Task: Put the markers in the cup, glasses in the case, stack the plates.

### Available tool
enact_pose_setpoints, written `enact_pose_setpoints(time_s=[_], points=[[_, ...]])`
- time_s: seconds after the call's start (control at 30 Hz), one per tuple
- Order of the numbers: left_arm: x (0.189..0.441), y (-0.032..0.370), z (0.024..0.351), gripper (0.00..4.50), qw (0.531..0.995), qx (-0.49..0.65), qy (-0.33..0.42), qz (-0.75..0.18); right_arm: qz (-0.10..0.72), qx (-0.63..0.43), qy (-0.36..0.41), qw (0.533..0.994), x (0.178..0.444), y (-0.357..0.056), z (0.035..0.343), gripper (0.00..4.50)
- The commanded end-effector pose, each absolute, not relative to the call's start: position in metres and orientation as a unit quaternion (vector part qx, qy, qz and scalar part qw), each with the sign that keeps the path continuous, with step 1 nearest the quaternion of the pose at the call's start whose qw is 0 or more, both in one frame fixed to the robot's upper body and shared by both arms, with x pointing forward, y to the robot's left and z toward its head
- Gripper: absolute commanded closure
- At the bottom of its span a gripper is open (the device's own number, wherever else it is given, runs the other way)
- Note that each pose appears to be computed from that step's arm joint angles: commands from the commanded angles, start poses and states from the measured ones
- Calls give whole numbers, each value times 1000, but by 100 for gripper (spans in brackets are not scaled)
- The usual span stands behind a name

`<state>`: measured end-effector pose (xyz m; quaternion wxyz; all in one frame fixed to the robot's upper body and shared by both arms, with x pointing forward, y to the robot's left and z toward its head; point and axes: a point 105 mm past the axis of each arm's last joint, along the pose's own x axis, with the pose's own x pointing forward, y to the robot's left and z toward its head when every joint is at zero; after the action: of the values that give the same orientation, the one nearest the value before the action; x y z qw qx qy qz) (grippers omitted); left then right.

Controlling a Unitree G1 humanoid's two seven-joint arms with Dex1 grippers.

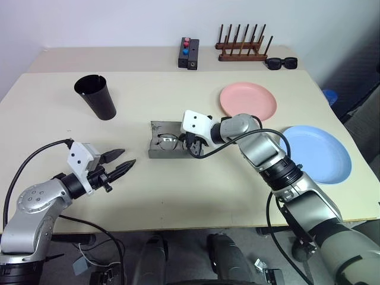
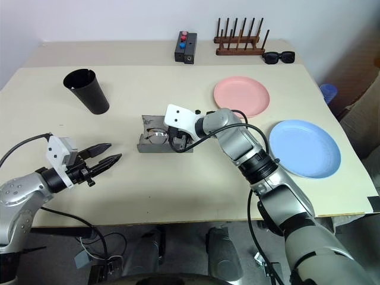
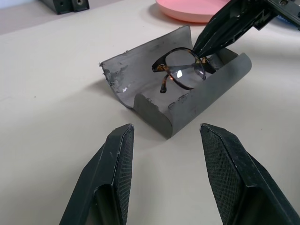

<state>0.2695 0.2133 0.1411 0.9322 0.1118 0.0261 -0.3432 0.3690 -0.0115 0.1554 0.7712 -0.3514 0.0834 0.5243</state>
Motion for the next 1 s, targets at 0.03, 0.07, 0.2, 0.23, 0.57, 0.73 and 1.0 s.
enact_pose_setpoints(time_s=[0.03, 0.07, 0.2, 0.23, 0.57, 0.73, 1.0], points=[[270, 211, 149, 221, 930, 121, 14, -347, 519, -321, 46, 791, 369, -6, 179, 259], [270, 211, 149, 221, 931, 121, 14, -345, 518, -313, 42, 795, 369, -5, 183, 215], [275, 211, 158, 221, 939, 92, 0, -332, 522, -290, 14, 802, 364, -8, 197, 125], [279, 211, 162, 221, 942, 78, -5, -327, 524, -286, 7, 802, 362, -9, 200, 125], [378, 185, 183, 446, 948, 86, 30, -305, 573, -304, -21, 761, 314, -37, 183, 119], [426, 154, 193, 446, 939, 88, 64, -327, 576, -297, -14, 761, 296, -47, 176, 119], [445, 120, 179, 446, 901, 115, 156, -388, 551, -278, 3, 787, 279, -64, 172, 119]])
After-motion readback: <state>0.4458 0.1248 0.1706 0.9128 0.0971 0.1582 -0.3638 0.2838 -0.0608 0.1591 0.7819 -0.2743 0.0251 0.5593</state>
